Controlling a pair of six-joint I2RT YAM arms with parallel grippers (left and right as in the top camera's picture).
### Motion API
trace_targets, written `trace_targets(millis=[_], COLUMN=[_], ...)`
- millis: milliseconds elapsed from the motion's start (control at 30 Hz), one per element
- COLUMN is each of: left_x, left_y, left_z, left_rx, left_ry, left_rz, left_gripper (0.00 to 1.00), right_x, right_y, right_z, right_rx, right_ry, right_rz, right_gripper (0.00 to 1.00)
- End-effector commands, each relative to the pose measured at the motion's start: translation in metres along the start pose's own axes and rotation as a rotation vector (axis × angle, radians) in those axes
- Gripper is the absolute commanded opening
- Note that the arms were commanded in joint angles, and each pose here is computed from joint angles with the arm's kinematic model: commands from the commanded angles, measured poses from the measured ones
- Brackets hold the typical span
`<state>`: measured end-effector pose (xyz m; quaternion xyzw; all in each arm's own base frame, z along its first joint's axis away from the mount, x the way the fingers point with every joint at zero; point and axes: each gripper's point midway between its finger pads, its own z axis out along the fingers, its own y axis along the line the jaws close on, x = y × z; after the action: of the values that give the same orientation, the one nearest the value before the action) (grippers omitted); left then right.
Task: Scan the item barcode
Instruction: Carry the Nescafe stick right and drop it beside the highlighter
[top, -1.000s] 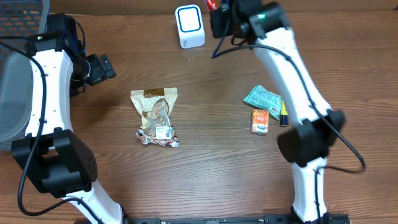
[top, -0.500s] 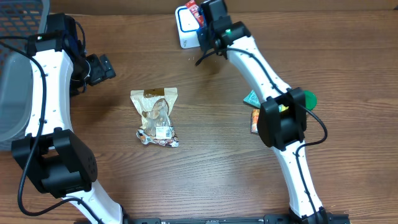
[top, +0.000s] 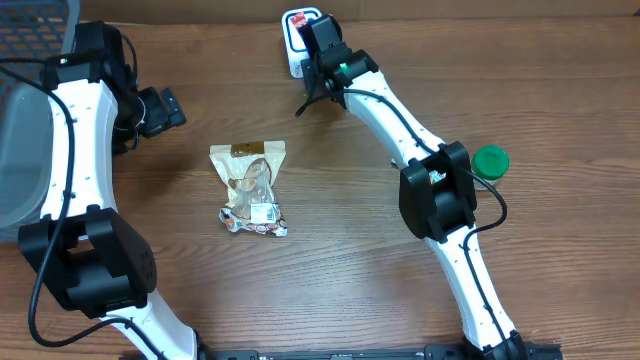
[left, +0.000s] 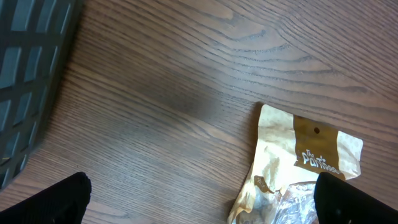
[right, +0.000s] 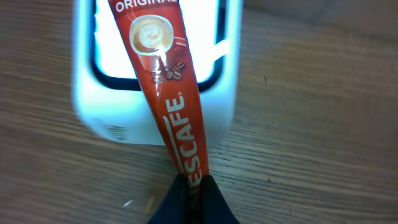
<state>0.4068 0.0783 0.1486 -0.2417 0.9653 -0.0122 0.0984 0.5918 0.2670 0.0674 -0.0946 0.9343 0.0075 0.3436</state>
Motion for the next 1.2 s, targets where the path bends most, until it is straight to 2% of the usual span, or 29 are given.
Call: trace_targets(millis=[0, 233, 333, 467, 667, 800, 900, 933, 1067, 1167], left_x=[-0.004, -0.004, -0.004, -0.004, -0.004, -0.004, -0.004, -0.004, -0.004, -0.004], left_y=[-0.005, -0.005, -0.005, -0.005, -0.005, -0.005, -0.005, -0.005, -0.005, -0.005], left_z=[-0.010, -0.010, -0.010, -0.010, -0.010, -0.010, -0.010, -0.010, -0.010, -0.010], left_rx=[0.012, 0.012, 0.012, 0.012, 0.012, 0.012, 0.012, 0.012, 0.012, 0.012], left_ry=[-0.030, -0.030, -0.030, -0.030, -0.030, -0.030, -0.030, -0.030, -0.030, -0.030], left_rz=[0.019, 0.019, 0.019, 0.019, 0.019, 0.019, 0.019, 0.019, 0.019, 0.019], left_gripper=[1.00, 1.00, 1.00, 1.00, 1.00, 1.00, 1.00, 1.00, 1.00, 1.00], right_x=[0.000, 0.004, -0.018, -0.060, -0.081, -0.062, -0.032, -0.011, 0.036, 0.052], right_y=[-0.008, -0.006, -0.002, -0.011, -0.037, -0.053, -0.082, -0.100, -0.129, -0.137], right_z=[0.006, 0.005, -0.019, -0.077, -0.186, -0.242, -0.268, -0.278, -0.288, -0.280], right_rx=[0.009, -0.007, -0.049, -0.066, -0.157, -0.276, -0.249, -0.217, -0.169, -0.161], right_ry=[0.000, 0.021, -0.018, -0.108, -0.106, -0.008, 0.108, 0.188, 0.380, 0.445], right_rz=[0.063, 0.051, 0.069, 0.092, 0.120, 0.150, 0.192, 0.217, 0.227, 0.253], right_gripper=[0.04, 0.04, 0.04, 0.04, 0.04, 0.04, 0.04, 0.04, 0.04, 0.04])
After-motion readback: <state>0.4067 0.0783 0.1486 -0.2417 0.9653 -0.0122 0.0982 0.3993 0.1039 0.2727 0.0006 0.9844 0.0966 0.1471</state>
